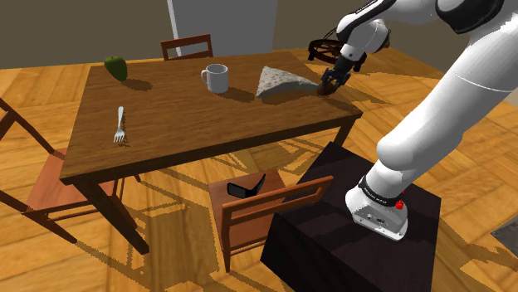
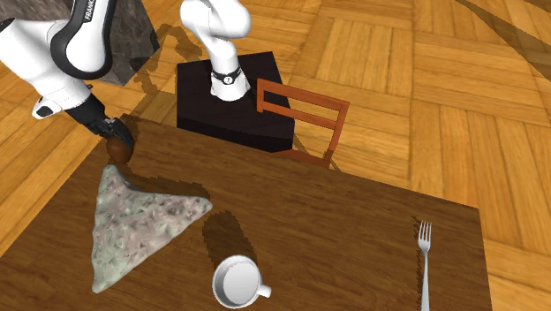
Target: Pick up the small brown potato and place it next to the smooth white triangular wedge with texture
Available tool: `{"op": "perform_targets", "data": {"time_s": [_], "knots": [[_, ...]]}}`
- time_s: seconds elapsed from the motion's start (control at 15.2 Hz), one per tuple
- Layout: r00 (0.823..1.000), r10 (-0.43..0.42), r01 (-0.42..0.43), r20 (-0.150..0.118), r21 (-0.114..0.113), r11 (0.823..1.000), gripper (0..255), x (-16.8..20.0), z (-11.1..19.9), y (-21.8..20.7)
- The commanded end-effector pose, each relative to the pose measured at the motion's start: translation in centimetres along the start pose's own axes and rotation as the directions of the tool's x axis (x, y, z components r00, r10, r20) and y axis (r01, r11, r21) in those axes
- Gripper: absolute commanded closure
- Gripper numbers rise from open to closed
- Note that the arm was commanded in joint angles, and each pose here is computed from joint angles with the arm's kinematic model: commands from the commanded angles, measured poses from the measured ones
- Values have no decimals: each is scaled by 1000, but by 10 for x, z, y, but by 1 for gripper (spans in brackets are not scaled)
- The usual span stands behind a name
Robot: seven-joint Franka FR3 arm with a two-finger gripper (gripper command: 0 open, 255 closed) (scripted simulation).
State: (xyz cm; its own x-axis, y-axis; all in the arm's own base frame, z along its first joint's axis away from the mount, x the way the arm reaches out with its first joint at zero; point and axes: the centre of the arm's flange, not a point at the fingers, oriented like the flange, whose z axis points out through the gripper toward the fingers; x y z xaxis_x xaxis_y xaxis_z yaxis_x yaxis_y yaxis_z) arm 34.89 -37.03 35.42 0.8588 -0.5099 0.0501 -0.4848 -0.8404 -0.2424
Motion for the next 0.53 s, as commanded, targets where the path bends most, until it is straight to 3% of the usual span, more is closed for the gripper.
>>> {"op": "perform_targets", "data": {"time_s": [0.0,0.46], "knots": [[1000,0,0,0,0,1000,255,0,9,2],[1000,0,0,0,0,1000,255,-1,17,4]]}}
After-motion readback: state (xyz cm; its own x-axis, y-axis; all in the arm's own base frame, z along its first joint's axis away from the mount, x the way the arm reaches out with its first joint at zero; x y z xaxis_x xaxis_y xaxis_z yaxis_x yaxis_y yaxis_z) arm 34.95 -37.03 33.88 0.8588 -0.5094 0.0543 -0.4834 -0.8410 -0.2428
